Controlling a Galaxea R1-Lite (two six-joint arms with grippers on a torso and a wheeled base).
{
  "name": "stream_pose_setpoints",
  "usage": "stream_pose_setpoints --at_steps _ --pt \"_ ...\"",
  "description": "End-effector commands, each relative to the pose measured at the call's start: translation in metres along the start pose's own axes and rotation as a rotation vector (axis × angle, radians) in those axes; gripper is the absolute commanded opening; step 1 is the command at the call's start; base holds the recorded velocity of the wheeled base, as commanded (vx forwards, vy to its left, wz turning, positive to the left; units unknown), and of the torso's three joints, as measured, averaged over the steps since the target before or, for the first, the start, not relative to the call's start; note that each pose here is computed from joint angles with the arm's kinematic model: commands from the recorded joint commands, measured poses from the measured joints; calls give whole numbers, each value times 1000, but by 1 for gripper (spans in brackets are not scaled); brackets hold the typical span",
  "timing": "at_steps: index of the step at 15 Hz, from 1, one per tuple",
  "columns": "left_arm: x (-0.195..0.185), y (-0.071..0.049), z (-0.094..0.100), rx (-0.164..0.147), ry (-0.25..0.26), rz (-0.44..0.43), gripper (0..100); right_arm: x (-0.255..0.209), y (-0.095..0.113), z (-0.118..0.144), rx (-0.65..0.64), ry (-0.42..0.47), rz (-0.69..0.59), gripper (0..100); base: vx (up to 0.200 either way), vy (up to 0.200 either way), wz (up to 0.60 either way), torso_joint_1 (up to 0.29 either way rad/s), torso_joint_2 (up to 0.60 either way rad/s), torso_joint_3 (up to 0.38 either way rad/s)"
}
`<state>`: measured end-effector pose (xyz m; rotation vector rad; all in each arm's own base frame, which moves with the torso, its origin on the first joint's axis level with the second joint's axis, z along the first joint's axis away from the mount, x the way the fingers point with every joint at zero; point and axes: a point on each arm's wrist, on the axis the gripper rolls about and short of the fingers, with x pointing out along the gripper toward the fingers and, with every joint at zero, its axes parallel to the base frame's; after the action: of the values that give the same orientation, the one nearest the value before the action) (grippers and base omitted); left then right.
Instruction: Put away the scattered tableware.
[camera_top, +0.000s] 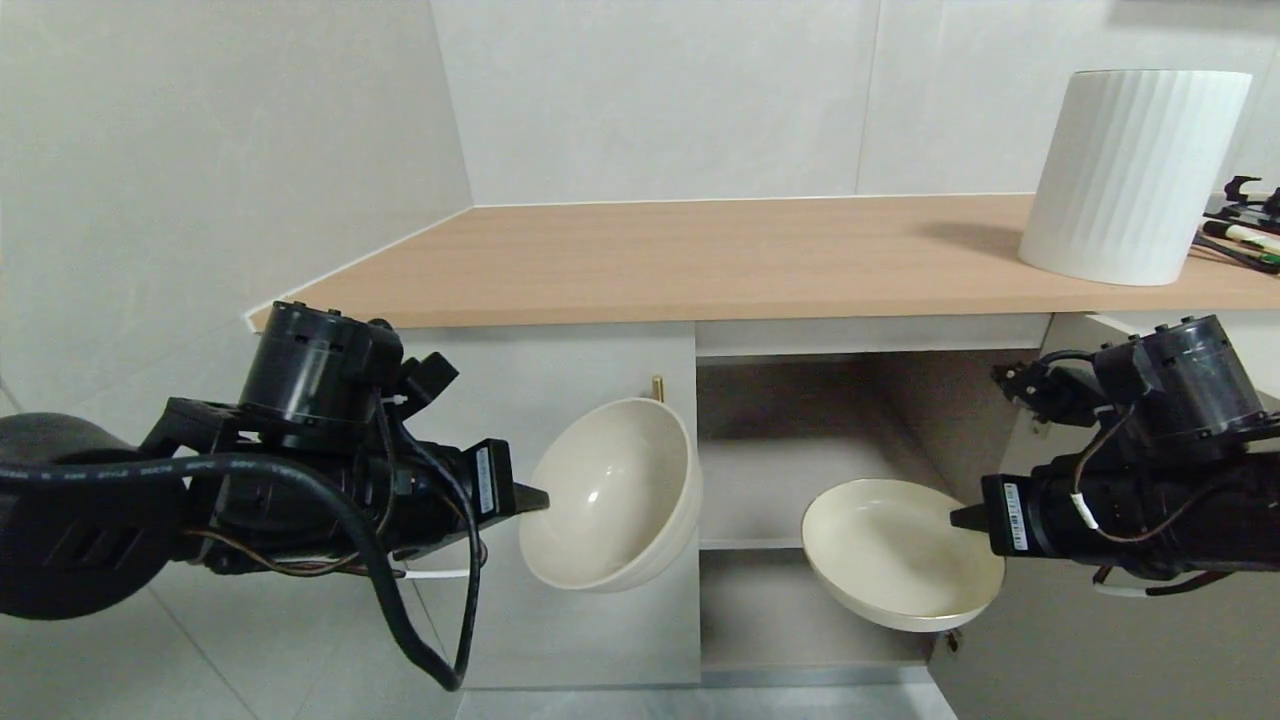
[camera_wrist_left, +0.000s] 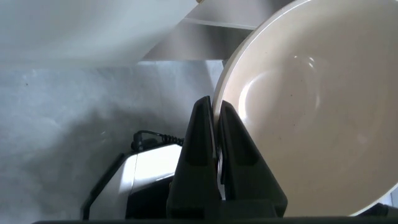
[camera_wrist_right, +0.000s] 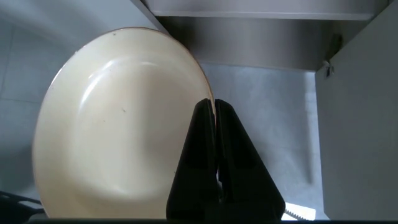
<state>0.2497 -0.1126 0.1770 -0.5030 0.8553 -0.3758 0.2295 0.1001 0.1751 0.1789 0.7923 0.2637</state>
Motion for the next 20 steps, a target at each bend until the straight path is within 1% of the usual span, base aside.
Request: stream_pose_setpoints --at_steps 1,2,3,4,5,8,9,10,12,13,15,17,18,19,20 --pt "7 0 2 1 9 4 0 30 -2 -4 2 62 -22 0 0 0 0 0 0 0" --pt "8 0 2 1 11 4 0 38 -2 -5 3 75 -28 0 0 0 0 0 0 0" --pt "12 -1 4 1 15 6 0 55 -4 -8 3 100 -38 0 0 0 0 0 0 0" --pt "17 -2 6 3 16 6 0 76 -4 -9 3 103 -40 0 0 0 0 0 0 0" --pt "17 -2 6 3 15 7 0 82 -4 -7 4 91 -31 0 0 0 0 0 0 0" --pt "16 -6 6 11 8 -1 0 144 -4 -4 6 10 -30 0 0 0 0 0 0 0" --pt "16 -6 6 11 8 -1 0 145 -4 -4 6 10 -30 0 0 0 0 0 0 0" --pt "18 -6 5 12 13 0 0 178 -5 -2 8 -44 -62 0 0 0 0 0 0 0" --pt "18 -6 5 12 13 0 0 205 -6 1 13 -70 -110 0 0 0 0 0 0 0" --pt "18 -6 5 12 12 1 0 211 -7 1 19 -75 -122 0 0 0 0 0 0 0" --pt "17 -7 5 16 12 -2 0 234 -15 -5 62 -92 -141 0 0 0 0 0 0 0" --pt "18 -7 5 16 14 0 0 247 -28 -3 81 -116 -159 0 0 0 0 0 0 0" --pt "18 -8 3 19 21 -3 0 263 -45 0 109 -138 -213 0 0 0 0 0 0 0" --pt "19 -8 2 21 23 -2 0 271 -54 3 122 -159 -261 0 0 0 0 0 0 0" --pt "20 -10 1 24 28 -6 0 275 -59 6 128 -168 -274 0 0 0 0 0 0 0"
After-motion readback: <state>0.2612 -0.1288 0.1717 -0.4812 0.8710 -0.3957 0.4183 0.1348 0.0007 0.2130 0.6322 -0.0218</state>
